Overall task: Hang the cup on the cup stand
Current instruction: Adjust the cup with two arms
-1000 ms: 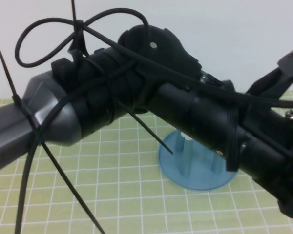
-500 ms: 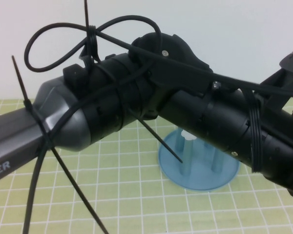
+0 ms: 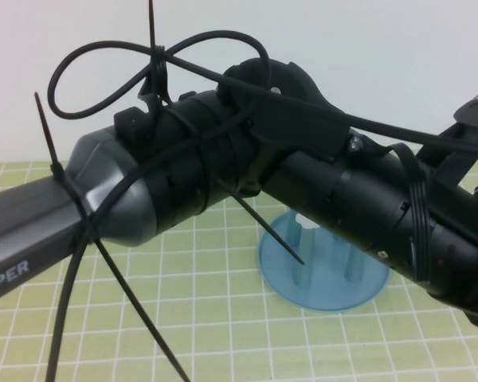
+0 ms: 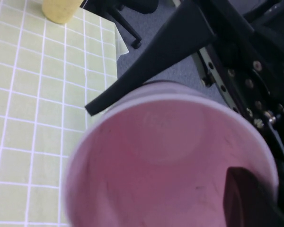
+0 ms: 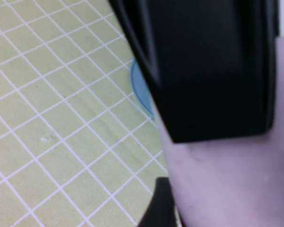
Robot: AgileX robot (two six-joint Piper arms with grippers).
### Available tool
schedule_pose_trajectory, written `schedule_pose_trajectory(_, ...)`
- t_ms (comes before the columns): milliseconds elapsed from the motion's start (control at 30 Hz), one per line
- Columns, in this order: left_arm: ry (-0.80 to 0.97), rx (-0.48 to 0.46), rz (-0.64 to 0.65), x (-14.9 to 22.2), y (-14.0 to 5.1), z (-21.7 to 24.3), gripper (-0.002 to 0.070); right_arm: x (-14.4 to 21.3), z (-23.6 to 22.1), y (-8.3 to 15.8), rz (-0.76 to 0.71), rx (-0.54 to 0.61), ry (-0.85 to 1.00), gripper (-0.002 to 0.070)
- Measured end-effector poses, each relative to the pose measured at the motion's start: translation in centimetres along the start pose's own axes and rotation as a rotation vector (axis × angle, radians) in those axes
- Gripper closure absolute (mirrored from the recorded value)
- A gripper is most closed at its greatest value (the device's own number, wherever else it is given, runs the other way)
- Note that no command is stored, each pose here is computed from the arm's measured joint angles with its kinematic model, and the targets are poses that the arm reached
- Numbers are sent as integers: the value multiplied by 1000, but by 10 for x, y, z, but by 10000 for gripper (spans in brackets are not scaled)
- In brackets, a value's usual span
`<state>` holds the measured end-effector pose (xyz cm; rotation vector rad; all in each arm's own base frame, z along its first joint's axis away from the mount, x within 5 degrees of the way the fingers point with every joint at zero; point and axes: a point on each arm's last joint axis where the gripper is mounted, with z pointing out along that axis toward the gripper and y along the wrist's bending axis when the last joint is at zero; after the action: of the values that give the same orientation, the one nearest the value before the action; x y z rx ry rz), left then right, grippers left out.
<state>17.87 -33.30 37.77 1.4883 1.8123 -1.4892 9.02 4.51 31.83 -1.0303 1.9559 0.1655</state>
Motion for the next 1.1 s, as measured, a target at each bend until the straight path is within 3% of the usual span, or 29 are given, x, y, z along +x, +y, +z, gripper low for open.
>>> schedule_pose_trajectory(167, -2, -3, -5, 0, 1, -1, 675, -1, 0, 0, 7, -5, -8, -2)
schedule_pose_trajectory(400, -19, -28, -18, -2, 4, -2, 675, 0, 0, -1, 41, 10, -3, -16)
schedule_pose_trajectory(633, -65, -72, -51, -5, 21, -20, 675, 20, -3, -7, 203, 94, 216, -17)
schedule_pose_trajectory(800, -221, -77, -37, -17, 33, -42, 675, 32, -7, -7, 462, 166, 336, 37)
schedule_pose_trajectory(933, -343, -72, -32, -27, 37, -52, 675, 31, 1, -15, 607, 270, 210, 53)
schedule_pose_trajectory(1100, -400, -78, -20, -32, 38, -54, 675, 45, 24, -29, 548, 474, -77, 58)
